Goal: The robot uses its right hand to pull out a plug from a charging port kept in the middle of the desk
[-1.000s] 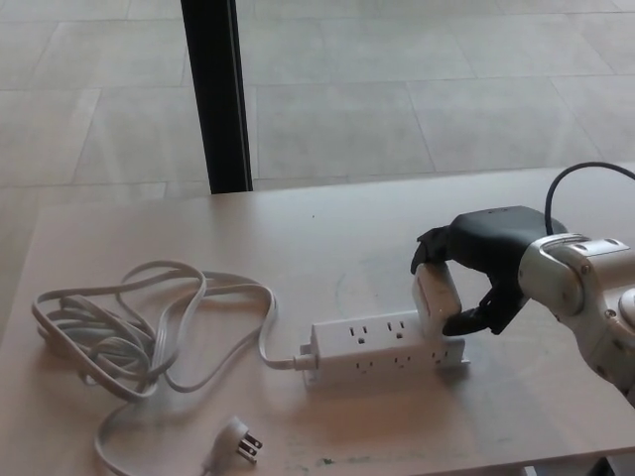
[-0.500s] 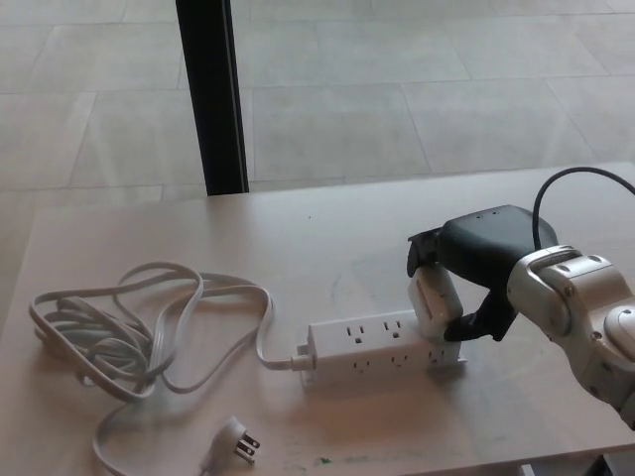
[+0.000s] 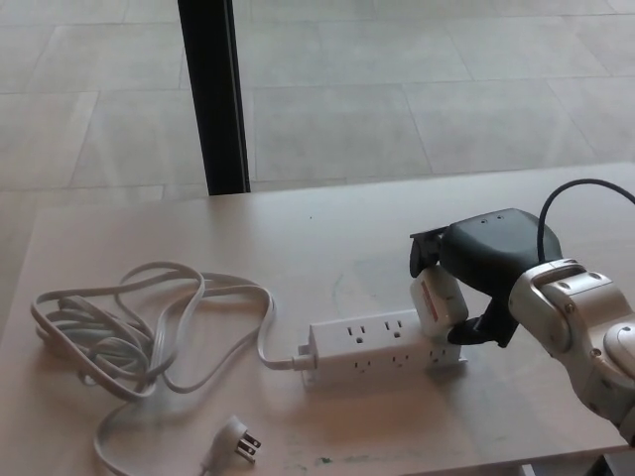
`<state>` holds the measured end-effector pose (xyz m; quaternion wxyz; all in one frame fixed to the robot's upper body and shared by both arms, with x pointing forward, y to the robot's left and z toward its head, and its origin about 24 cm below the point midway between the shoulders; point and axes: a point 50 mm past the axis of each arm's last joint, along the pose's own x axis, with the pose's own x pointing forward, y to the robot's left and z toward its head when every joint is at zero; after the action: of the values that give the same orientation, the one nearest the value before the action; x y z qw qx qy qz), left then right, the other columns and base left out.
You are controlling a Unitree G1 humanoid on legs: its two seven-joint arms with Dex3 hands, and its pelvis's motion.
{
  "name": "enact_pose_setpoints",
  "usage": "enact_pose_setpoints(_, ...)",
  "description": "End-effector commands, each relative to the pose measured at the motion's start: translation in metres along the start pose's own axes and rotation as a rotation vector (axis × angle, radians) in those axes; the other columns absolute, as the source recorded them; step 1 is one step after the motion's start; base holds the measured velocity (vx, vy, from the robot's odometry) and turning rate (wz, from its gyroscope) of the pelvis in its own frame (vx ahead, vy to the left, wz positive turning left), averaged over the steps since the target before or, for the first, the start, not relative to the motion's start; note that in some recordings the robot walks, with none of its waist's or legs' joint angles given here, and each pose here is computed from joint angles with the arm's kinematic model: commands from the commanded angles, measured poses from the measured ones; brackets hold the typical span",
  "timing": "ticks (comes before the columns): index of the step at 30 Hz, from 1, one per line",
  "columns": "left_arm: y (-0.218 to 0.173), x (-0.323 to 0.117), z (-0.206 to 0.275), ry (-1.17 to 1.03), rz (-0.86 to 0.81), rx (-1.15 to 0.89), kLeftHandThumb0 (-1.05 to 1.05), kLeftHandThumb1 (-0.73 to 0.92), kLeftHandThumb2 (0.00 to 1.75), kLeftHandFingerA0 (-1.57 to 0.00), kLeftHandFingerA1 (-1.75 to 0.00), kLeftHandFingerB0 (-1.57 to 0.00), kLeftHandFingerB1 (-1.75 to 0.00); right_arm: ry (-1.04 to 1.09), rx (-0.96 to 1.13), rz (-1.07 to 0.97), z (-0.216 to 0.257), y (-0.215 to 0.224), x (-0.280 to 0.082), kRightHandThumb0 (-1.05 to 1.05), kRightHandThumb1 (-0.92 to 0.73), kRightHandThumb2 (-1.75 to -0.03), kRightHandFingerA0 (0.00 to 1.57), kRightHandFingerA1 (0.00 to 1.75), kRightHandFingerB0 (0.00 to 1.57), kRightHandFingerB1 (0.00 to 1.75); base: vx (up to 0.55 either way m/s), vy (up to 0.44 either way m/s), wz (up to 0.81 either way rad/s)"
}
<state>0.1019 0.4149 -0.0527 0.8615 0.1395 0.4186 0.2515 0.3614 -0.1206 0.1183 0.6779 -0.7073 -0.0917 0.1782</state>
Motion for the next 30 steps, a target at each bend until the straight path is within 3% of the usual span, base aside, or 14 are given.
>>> enact_pose_setpoints(1, 0.006, -0.001, 0.000, -0.006, 0.005, 0.003, -0.75, 0.82, 1.19, -0.60, -0.62, -0.40, -0.54, -0.005, 0.008, -0.016, 0.002, 0.000, 0.001, -0.32, -0.49, -0.91, 0.90, 1.75, 0.78, 1.25, 0.00, 0.000, 0.00)
enact_pose_setpoints(3, 0.006, -0.002, 0.000, -0.015, 0.011, -0.005, -0.77, 0.83, 1.19, -0.61, -0.63, -0.40, -0.54, -0.004, 0.020, -0.044, 0.002, -0.006, 0.001, -0.33, -0.49, -0.95, 0.90, 1.74, 0.82, 1.02, 0.00, 0.000, 0.00)
enact_pose_setpoints(9, 0.007, -0.002, -0.001, -0.014, -0.001, -0.026, -0.80, 0.84, 1.20, -0.61, -0.64, -0.38, -0.53, 0.011, 0.003, -0.048, -0.001, -0.020, 0.003, -0.35, -0.51, -0.89, 0.92, 1.70, 0.78, 0.77, 0.00, 0.000, 0.00)
enact_pose_setpoints(10, 0.007, -0.003, -0.001, -0.020, -0.002, -0.022, -0.81, 0.84, 1.21, -0.61, -0.63, -0.38, -0.53, 0.035, -0.009, -0.034, -0.004, -0.027, 0.004, -0.40, -0.47, -1.04, 1.15, 1.30, 0.82, 1.00, 0.00, 0.000, 0.00)
enact_pose_setpoints(11, 0.007, -0.003, -0.001, -0.021, -0.001, -0.014, -0.80, 0.84, 1.20, -0.60, -0.62, -0.38, -0.53, 0.049, -0.010, -0.029, -0.007, -0.033, 0.004, -0.34, -0.51, -0.91, 0.85, 1.73, 0.81, 1.00, 0.00, 0.000, 0.00)
enact_pose_setpoints(12, 0.009, -0.003, -0.002, -0.017, 0.001, -0.010, -0.80, 0.84, 1.21, -0.59, -0.61, -0.38, -0.53, 0.049, -0.008, -0.045, -0.010, -0.038, 0.004, -0.30, -0.49, -0.95, 0.84, 1.75, 0.80, 1.19, 0.00, 0.000, 0.00)
enact_pose_setpoints(19, 0.011, -0.004, -0.002, -0.019, 0.001, -0.010, -0.80, 0.84, 1.20, -0.61, -0.63, -0.38, -0.53, 0.039, -0.025, -0.127, -0.026, -0.065, 0.003, -0.33, -0.48, -1.00, 0.87, 1.75, 0.74, 1.54, 0.00, 0.000, 0.00)
enact_pose_setpoints(21, 0.012, -0.004, -0.001, -0.017, 0.004, -0.020, -0.78, 0.84, 1.19, -0.60, -0.62, -0.38, -0.53, 0.043, 0.001, -0.137, -0.031, -0.075, 0.002, -0.36, -0.43, -1.06, 0.87, 1.75, 0.79, 1.38, 0.00, 0.000, 0.00)
enact_pose_setpoints(22, 0.012, -0.004, -0.001, -0.014, 0.006, -0.023, -0.78, 0.84, 1.20, -0.61, -0.62, -0.39, -0.53, 0.044, 0.008, -0.147, -0.032, -0.077, 0.002, -0.34, -0.39, -1.03, 1.04, 1.73, 0.85, 1.32, 0.00, 0.000, 0.00)
enact_pose_setpoints(24, 0.012, -0.004, -0.002, -0.014, 0.006, -0.014, -0.78, 0.84, 1.20, -0.60, -0.62, -0.38, -0.53, 0.042, 0.011, -0.155, -0.034, -0.079, 0.001, -0.33, -0.42, -1.09, 0.91, 1.75, 0.81, 1.36, 0.00, 0.000, 0.00)
enact_pose_setpoints(25, 0.012, -0.005, -0.001, -0.016, 0.005, -0.017, -0.79, 0.84, 1.20, -0.61, -0.63, -0.38, -0.53, 0.039, 0.012, -0.158, -0.035, -0.082, -0.001, -0.33, -0.43, -1.08, 0.93, 1.75, 0.82, 0.77, 0.00, 0.000, 0.00)
enact_pose_setpoints(26, 0.013, -0.004, -0.002, -0.014, 0.002, -0.022, -0.80, 0.84, 1.20, -0.62, -0.63, -0.38, -0.53, 0.048, 0.001, -0.143, -0.036, -0.084, -0.002, -0.33, -0.49, -1.03, 0.96, 1.75, 0.79, 0.81, 0.00, 0.000, 0.00)
enact_pose_setpoints(27, 0.013, -0.004, -0.003, -0.012, 0.004, -0.022, -0.80, 0.84, 1.20, -0.60, -0.62, -0.38, -0.53, 0.038, 0.013, -0.153, -0.038, -0.085, -0.004, -0.33, -0.45, -1.05, 0.95, 1.75, 0.81, 1.24, 0.00, 0.000, 0.00)
enact_pose_setpoints(30, 0.012, -0.004, -0.003, -0.015, 0.006, -0.020, -0.79, 0.84, 1.21, -0.61, -0.63, -0.38, -0.53, 0.074, -0.008, -0.129, -0.043, -0.085, -0.006, -0.39, -0.51, -1.03, 0.94, 1.75, 0.86, 1.03, 0.00, 0.000, 0.00)
